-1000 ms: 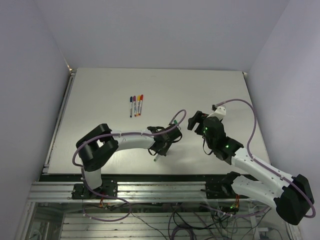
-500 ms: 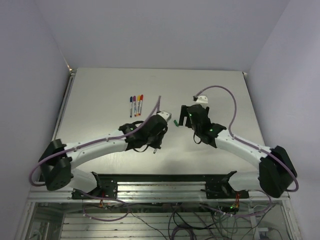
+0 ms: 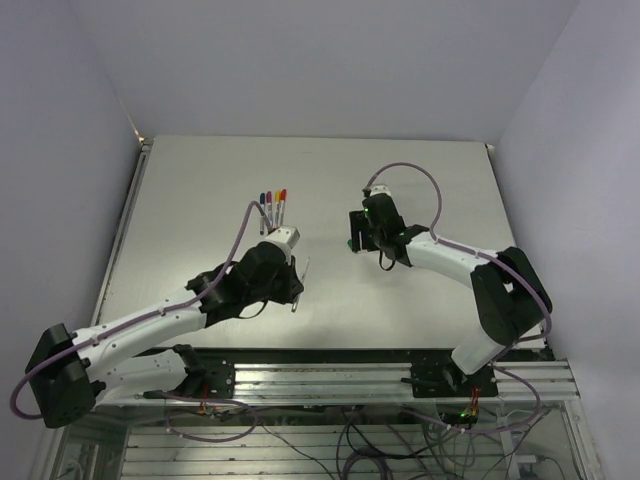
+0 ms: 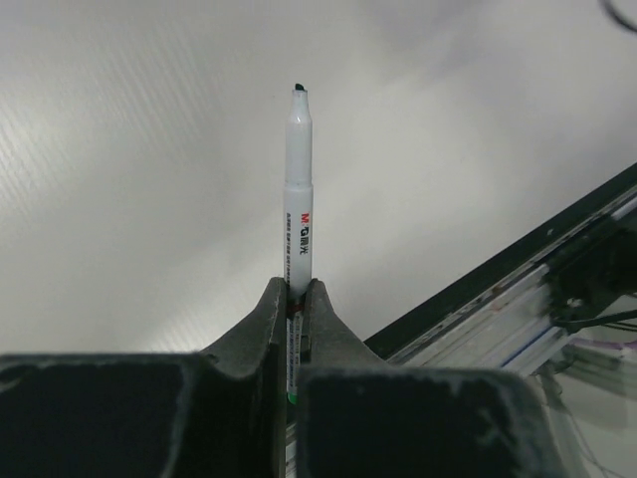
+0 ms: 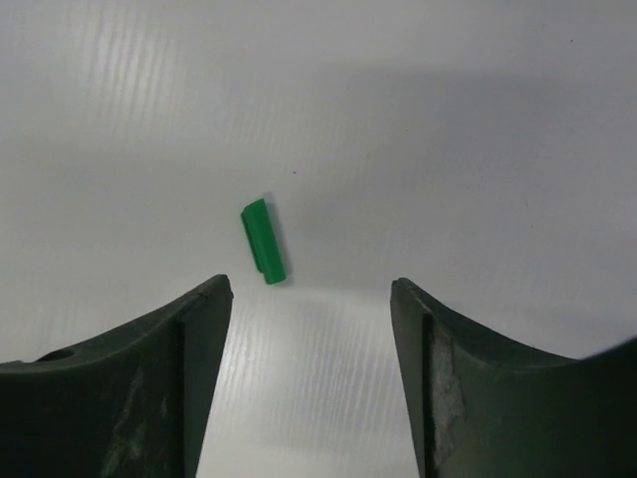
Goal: Insert the pens into the pen caps
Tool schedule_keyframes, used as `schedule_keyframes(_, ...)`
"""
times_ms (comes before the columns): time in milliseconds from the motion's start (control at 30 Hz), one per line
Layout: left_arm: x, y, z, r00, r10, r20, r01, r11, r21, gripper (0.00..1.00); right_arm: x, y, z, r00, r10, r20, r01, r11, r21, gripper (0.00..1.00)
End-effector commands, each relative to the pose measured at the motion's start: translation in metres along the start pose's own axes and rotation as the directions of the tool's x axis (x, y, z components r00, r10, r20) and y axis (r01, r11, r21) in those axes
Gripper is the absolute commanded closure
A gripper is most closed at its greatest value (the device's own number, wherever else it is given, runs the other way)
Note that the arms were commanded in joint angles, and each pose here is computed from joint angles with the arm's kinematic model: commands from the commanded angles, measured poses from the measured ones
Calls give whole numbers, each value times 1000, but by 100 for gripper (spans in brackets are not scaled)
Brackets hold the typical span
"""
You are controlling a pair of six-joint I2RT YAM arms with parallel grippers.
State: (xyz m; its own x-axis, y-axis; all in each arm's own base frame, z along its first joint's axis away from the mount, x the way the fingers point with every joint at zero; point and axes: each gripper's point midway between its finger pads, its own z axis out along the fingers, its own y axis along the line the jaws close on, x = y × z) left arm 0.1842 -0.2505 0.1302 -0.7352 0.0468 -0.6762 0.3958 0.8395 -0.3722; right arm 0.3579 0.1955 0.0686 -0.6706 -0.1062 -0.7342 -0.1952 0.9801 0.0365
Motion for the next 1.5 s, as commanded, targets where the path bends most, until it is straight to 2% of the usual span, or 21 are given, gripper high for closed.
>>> schedule_keyframes(0,-20,-17,-4,995,-46,92,38,995,89,93,-2,6,10,999,-34,-33,32,997,-67,39)
schedule_keyframes(200,-19,-23,-3,991,-73,110,57,988,146,93,14,8,26,993,-74,-88,67,995,-79,49)
schedule_keyframes(733,-11,-17,6,992,-83,91,72,990,118,93,11,19,47,988,-102,-113,90,990,-105,55)
schedule_keyframes(1233,-8,-14,12,994,-80,79,72,992,101,93,51,18,52,969,-100,-225,78,991,-107,64)
schedule_keyframes(1467,-7,-12,12,994,-74,75,67,994,89,93,74,12,56,952,-106,-287,83,992,-91,74)
